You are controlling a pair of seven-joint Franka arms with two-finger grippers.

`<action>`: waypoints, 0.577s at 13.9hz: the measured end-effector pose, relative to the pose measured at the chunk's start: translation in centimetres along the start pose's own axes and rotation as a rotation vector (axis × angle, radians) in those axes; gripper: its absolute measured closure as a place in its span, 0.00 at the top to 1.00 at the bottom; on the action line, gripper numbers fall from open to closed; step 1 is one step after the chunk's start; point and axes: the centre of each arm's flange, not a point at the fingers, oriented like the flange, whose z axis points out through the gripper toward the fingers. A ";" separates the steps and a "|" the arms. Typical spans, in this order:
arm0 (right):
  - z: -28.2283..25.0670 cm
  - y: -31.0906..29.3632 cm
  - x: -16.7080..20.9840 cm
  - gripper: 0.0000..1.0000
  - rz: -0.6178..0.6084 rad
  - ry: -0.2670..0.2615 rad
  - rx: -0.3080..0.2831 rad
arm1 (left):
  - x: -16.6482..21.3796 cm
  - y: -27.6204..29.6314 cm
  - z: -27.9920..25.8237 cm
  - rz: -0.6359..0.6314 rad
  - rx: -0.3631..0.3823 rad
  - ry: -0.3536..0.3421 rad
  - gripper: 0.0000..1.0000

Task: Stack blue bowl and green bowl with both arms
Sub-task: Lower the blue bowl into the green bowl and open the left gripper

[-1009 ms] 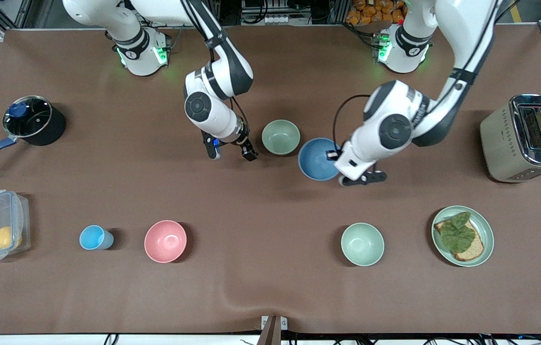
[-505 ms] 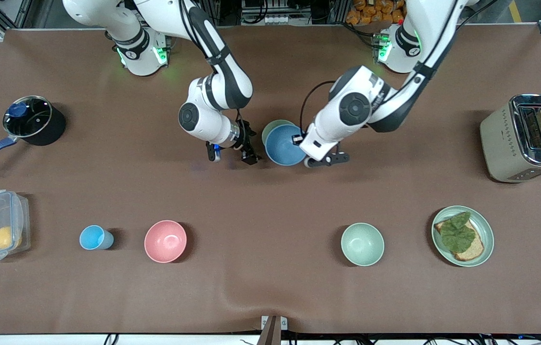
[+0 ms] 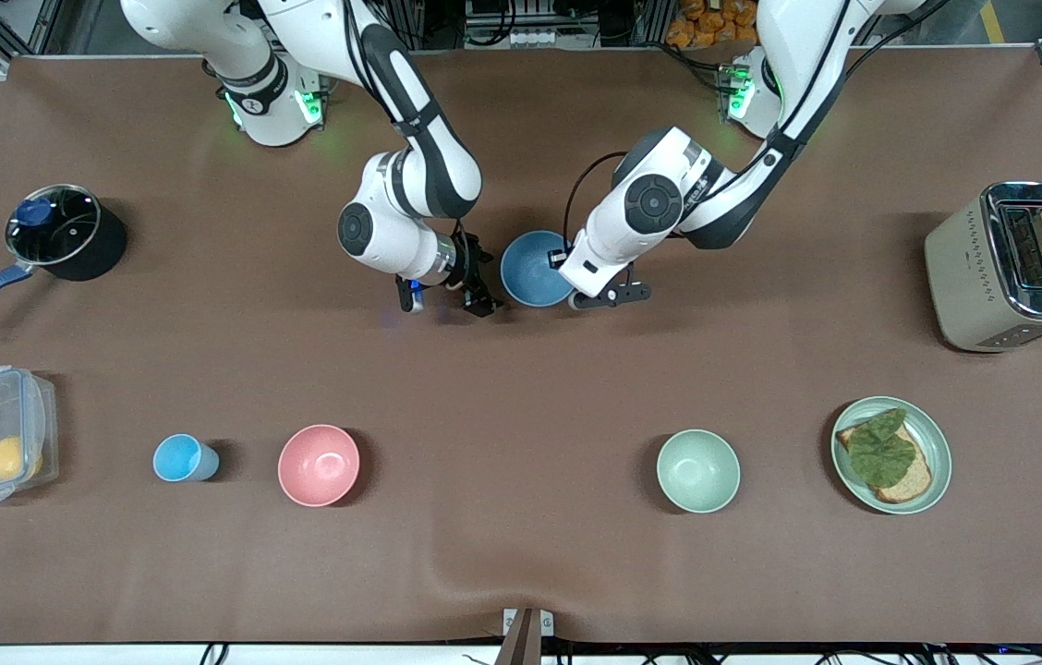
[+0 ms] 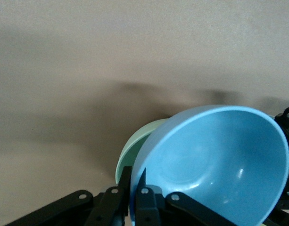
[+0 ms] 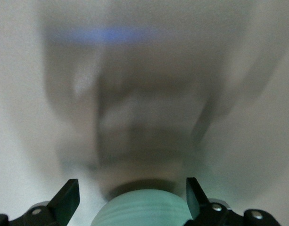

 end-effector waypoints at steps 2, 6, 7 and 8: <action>0.0 0.0 0.0 1.00 0.001 -0.001 0.001 | 0.0 0.2 0.7 0.001 -0.009 0.001 0.07; 0.0 0.0 0.0 1.00 0.006 -0.010 0.005 | -0.4 0.7 2.4 0.010 -0.019 -0.006 0.07; 0.0 0.0 0.0 1.00 0.006 -0.010 0.005 | -0.4 0.7 2.7 0.010 -0.019 -0.008 0.07; 0.0 0.0 0.0 1.00 0.006 -0.010 0.005 | -0.4 0.7 2.8 0.009 -0.019 -0.010 0.07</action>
